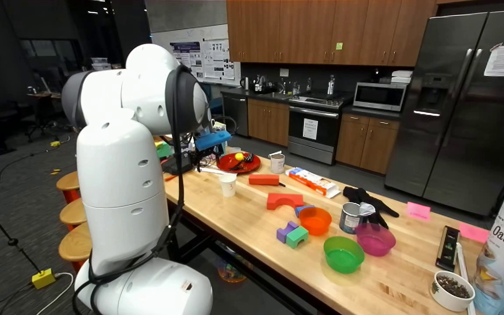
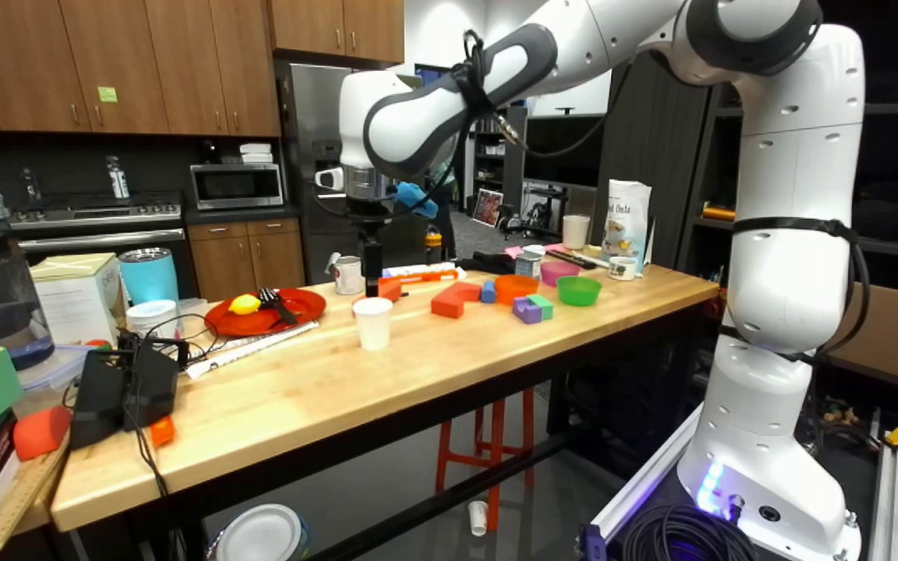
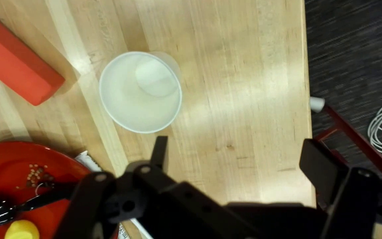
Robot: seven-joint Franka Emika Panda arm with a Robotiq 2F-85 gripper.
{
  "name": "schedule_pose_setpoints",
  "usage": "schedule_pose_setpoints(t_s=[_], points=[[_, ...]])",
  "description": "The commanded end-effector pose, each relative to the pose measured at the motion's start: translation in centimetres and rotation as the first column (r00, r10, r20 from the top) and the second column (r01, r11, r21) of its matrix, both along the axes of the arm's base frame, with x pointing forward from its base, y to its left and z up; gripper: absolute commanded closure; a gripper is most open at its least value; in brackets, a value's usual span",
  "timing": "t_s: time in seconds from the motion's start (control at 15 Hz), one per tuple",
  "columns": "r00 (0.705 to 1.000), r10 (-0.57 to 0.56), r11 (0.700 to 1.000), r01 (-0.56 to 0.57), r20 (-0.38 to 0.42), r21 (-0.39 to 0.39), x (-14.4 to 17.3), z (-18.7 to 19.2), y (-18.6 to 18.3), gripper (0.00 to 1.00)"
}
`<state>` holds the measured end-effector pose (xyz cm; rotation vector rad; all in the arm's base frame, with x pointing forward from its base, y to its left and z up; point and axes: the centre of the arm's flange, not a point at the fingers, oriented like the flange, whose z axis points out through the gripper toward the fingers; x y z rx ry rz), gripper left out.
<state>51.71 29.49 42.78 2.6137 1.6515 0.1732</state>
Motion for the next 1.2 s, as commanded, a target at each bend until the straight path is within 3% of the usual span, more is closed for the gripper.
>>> schedule_pose_setpoints(t_s=[0.0, 0.2, 0.6, 1.13], points=[[0.998, 0.002, 0.998, 0.002, -0.069, 0.068, 0.8, -0.6, 0.1, 0.0], [0.991, -0.015, 0.996, 0.027, -0.136, 0.087, 1.0, -1.5, 0.1, 0.0], [0.968, -0.089, 0.996, 0.086, -0.236, -0.02, 2.0, -1.3, -0.9, 0.0], [0.959, -0.086, 0.996, 0.09, -0.268, 0.001, 5.2, -2.1, -1.5, 0.0]])
